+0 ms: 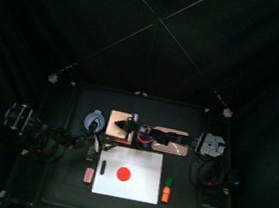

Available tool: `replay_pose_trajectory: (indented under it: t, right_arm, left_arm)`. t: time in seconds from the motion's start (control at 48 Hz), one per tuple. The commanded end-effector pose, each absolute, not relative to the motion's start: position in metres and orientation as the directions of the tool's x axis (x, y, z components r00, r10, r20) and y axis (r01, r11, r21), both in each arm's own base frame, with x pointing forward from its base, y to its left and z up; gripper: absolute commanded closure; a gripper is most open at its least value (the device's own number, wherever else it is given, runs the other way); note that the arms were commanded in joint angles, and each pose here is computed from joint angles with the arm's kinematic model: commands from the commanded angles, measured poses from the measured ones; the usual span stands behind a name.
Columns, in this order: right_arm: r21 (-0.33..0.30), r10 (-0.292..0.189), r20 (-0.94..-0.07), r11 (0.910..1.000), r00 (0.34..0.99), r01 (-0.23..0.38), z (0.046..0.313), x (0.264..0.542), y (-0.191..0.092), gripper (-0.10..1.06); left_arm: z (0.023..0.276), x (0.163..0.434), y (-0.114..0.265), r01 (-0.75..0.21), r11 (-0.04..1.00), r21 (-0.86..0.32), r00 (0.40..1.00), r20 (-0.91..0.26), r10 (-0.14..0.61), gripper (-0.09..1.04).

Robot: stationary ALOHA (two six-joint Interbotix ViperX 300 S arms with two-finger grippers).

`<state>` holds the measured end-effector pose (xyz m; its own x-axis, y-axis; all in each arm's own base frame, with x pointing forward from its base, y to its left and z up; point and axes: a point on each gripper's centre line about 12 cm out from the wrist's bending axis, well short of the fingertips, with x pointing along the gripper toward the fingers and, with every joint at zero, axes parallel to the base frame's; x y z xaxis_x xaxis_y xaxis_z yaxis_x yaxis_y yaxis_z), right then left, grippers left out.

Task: Get the cutter from the drawer then cut the dough then place the extra dough in the bowl
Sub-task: Open the drawer

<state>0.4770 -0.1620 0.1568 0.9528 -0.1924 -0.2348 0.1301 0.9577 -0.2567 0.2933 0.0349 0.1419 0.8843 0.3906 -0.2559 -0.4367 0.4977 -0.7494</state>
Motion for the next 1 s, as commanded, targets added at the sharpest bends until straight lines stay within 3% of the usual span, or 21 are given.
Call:
replay_pose_trajectory:
  t: [0.021,0.312,0.667,1.0]
  right_arm:
    - [-0.267,-0.201,-0.223,0.9536,0.954,0.139,0.165,0.479,-0.166,0.94]
    - [-0.268,-0.195,-0.258,0.9553,0.946,0.124,0.156,0.477,-0.163,0.94]
    - [-0.282,-0.176,-0.292,0.9550,0.940,0.091,0.155,0.482,-0.152,0.94]
    - [-0.286,-0.178,-0.303,0.9541,0.936,0.089,0.157,0.485,-0.152,0.94]
  left_arm:
    - [0.145,0.300,0.039,-0.443,0.444,-0.779,0.868,-0.247,0.432,0.00]
    - [0.134,0.309,0.041,-0.478,0.401,-0.781,0.846,-0.286,0.450,-0.01]
    - [0.121,0.314,0.045,-0.557,0.230,-0.798,0.770,-0.393,0.502,0.00]
    - [0.112,0.321,0.046,-0.582,0.147,-0.800,0.730,-0.434,0.529,0.00]
